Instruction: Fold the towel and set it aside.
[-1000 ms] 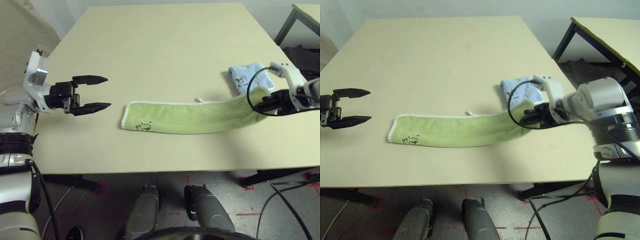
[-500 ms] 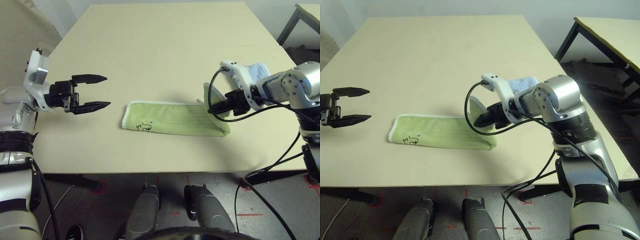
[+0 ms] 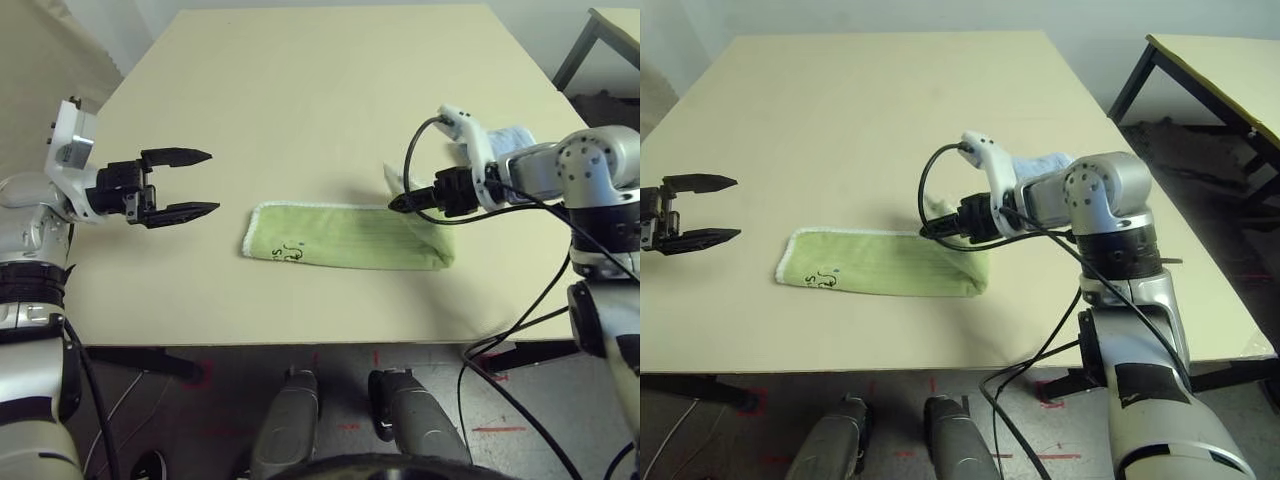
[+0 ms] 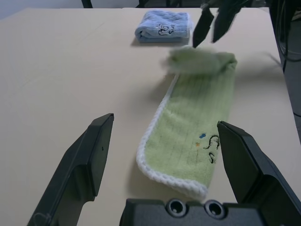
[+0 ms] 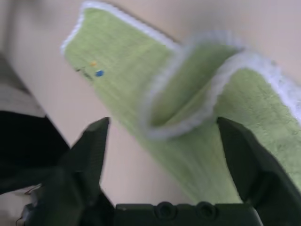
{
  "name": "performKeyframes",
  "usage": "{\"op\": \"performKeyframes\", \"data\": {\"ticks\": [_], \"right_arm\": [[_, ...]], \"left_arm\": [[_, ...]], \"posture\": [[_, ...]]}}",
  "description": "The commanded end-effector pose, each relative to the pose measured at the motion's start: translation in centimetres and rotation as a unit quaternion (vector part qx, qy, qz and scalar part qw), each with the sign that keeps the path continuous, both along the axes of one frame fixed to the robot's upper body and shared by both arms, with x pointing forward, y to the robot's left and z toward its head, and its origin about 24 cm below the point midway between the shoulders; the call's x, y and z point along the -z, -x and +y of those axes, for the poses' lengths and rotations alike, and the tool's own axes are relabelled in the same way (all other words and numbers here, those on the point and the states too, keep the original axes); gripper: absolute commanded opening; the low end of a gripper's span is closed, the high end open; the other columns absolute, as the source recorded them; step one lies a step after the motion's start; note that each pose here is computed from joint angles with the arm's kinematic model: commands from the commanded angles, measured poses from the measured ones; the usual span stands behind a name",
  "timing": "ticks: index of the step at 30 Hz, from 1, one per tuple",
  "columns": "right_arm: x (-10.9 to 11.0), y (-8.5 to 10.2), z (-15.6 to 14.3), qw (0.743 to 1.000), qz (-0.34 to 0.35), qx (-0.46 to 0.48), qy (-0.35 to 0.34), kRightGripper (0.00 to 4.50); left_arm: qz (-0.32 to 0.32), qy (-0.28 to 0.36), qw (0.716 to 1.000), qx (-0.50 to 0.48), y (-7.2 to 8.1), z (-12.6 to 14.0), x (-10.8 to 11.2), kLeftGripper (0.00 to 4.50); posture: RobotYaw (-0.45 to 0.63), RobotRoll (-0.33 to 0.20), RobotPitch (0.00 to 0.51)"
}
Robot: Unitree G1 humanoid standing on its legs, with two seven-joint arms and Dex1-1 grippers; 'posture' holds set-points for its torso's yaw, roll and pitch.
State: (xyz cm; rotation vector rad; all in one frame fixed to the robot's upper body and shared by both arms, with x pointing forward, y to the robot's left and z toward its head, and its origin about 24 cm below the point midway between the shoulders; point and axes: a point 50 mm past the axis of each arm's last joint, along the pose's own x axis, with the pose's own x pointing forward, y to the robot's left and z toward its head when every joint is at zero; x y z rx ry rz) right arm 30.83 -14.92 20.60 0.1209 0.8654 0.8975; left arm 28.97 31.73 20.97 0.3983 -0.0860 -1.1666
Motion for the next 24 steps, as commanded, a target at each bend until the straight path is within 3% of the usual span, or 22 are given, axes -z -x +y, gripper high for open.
{"op": "performKeyframes", "data": {"ticks": [1,4,6,9,11,15,24], "right_arm": [[0.6,2.2,0.0,0.997,0.039,-0.061,0.015,4.45],[0.9,3.1,-0.3,0.995,0.054,-0.077,0.019,4.45],[1.0,2.8,-0.4,0.998,0.037,-0.053,0.020,4.45],[1.1,1.8,-0.1,0.999,-0.038,0.007,0.018,4.45],[1.9,1.9,0.5,0.994,-0.103,0.024,0.032,4.45],[3.3,2.8,2.3,0.984,-0.165,0.032,0.053,4.45],[3.9,3.1,4.4,0.978,-0.190,0.040,0.080,4.45]], "left_arm": [[-0.007,-0.008,1.000,-0.010,0.0,0.5,-0.3,4.50],[-0.009,-0.007,1.000,-0.011,-0.1,0.5,-0.4,4.50],[-0.010,-0.007,1.000,-0.011,-0.2,0.4,-0.4,4.50],[-0.011,-0.007,1.000,-0.010,-0.2,0.4,-0.4,4.50],[-0.012,-0.006,1.000,-0.011,-0.1,0.4,-0.4,4.50],[-0.013,-0.003,1.000,-0.012,-0.1,0.5,-0.4,4.50],[-0.018,-0.004,1.000,-0.015,-0.3,0.5,-0.7,4.50]], "posture": [[0.03,0.000,0.132],[0.03,0.000,0.133],[0.03,0.000,0.134],[0.03,0.000,0.136],[0.03,0.000,0.137],[0.03,0.000,0.141],[0.03,0.000,0.142]]}}
